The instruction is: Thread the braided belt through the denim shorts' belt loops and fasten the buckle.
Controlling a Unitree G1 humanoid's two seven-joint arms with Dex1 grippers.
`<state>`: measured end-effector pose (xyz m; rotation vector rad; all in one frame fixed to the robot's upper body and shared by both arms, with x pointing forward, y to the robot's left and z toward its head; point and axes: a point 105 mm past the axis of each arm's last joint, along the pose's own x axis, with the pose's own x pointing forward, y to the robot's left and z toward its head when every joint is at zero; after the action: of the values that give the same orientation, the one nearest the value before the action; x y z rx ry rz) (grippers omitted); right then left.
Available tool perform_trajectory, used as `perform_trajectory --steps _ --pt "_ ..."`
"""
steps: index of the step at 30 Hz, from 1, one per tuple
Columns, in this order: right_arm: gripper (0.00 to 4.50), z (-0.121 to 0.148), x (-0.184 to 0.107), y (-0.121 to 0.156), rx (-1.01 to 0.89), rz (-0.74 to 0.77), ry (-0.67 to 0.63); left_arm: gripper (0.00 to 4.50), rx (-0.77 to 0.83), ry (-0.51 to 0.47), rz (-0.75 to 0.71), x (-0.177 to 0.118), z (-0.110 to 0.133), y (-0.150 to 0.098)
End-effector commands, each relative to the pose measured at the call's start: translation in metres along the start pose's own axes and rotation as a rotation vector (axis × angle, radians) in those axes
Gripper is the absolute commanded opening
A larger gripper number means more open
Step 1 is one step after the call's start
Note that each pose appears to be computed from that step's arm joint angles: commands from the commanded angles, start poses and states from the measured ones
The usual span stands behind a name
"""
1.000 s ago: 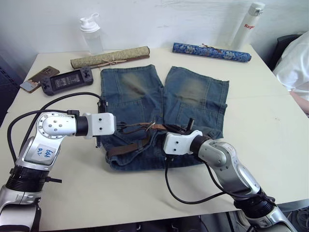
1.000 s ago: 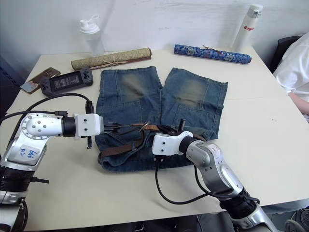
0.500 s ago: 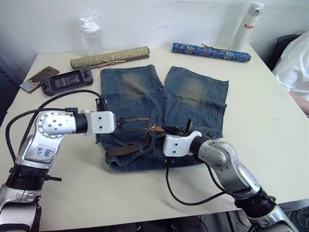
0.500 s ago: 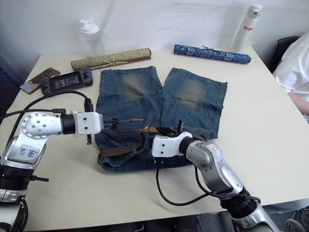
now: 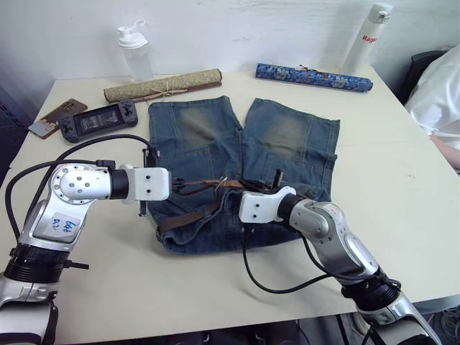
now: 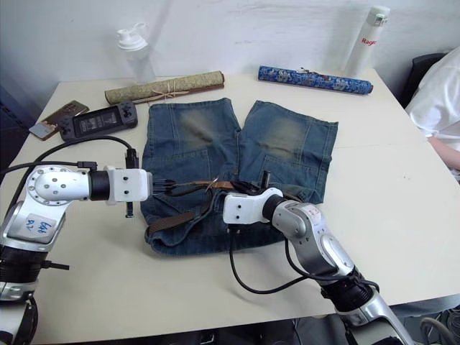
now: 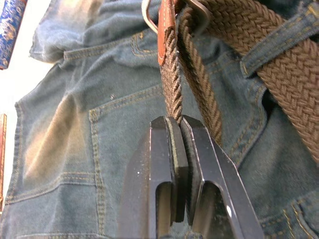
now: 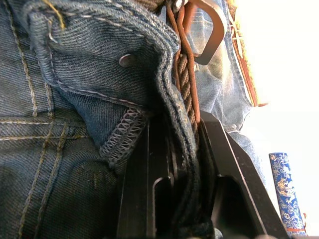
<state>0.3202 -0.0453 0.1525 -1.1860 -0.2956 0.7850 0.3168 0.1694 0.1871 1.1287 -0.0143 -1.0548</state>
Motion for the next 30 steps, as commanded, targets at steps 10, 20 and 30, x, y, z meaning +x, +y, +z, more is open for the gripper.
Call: perform_trajectory --steps 10,20,30 --pt "0.01 0.017 0.001 -0.013 -0.070 -0.031 -0.076 0.00 0.122 0.045 0.053 -0.004 0.002 0.016" --pt "0.01 0.021 0.003 -0.012 -0.066 -0.028 -0.096 0.00 0.167 0.026 0.059 0.000 0.010 0.022" --pt "0.01 0.024 0.003 -0.010 -0.068 -0.022 -0.103 0.00 0.205 -0.006 0.023 0.006 0.016 0.018"
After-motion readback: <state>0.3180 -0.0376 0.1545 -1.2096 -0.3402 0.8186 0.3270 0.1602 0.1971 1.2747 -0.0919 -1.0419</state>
